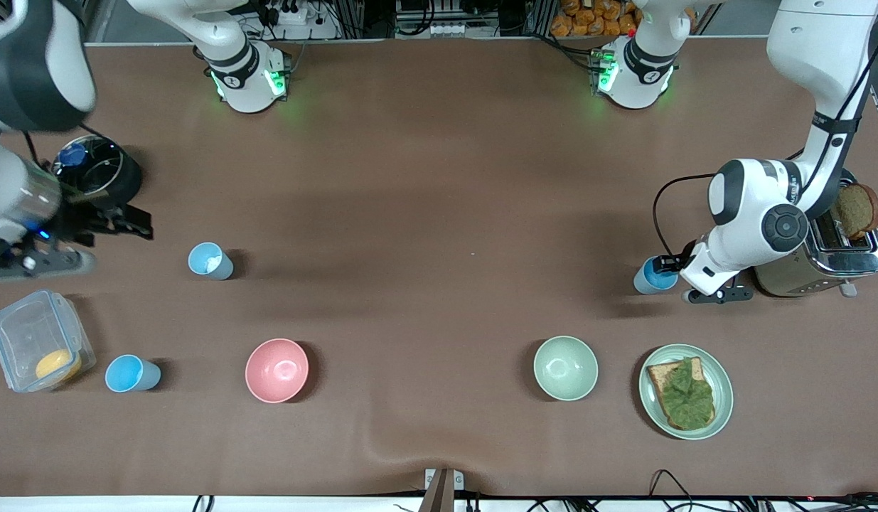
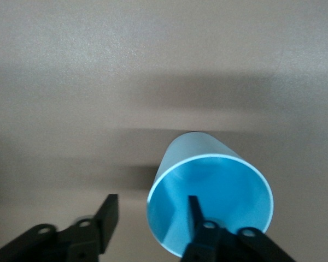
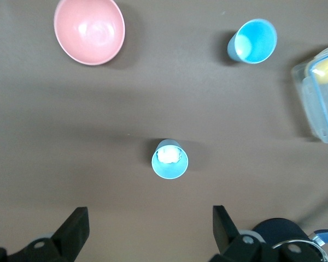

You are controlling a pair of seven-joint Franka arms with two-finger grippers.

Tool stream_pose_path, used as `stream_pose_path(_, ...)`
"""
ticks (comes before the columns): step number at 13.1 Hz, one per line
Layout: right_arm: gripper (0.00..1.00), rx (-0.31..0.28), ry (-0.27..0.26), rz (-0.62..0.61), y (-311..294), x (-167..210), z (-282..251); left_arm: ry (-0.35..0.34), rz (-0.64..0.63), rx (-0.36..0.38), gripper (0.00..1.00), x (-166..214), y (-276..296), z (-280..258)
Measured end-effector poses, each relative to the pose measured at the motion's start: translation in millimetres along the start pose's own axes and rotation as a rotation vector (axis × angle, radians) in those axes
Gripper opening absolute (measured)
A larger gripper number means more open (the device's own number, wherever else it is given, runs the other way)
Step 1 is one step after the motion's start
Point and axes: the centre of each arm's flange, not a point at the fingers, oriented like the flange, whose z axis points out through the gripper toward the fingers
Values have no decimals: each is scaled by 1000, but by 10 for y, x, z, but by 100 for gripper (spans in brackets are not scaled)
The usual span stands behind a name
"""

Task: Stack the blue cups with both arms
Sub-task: 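Reach the right gripper to the blue cup near the saucepan and grasp it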

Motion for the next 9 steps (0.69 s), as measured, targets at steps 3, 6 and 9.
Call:
stream_pose_path(3,100,-1,-34,-9,-65,290,555,1,0,0,19,9,-1,-1)
stream_pose_path(6,100,8,4,-4,-69,417,1302,14,2,-2,4,45,19,-55)
stream_pose_path(9,100,11,34,5,-60,323,1911,19,-1,-2,4,61,2,-68)
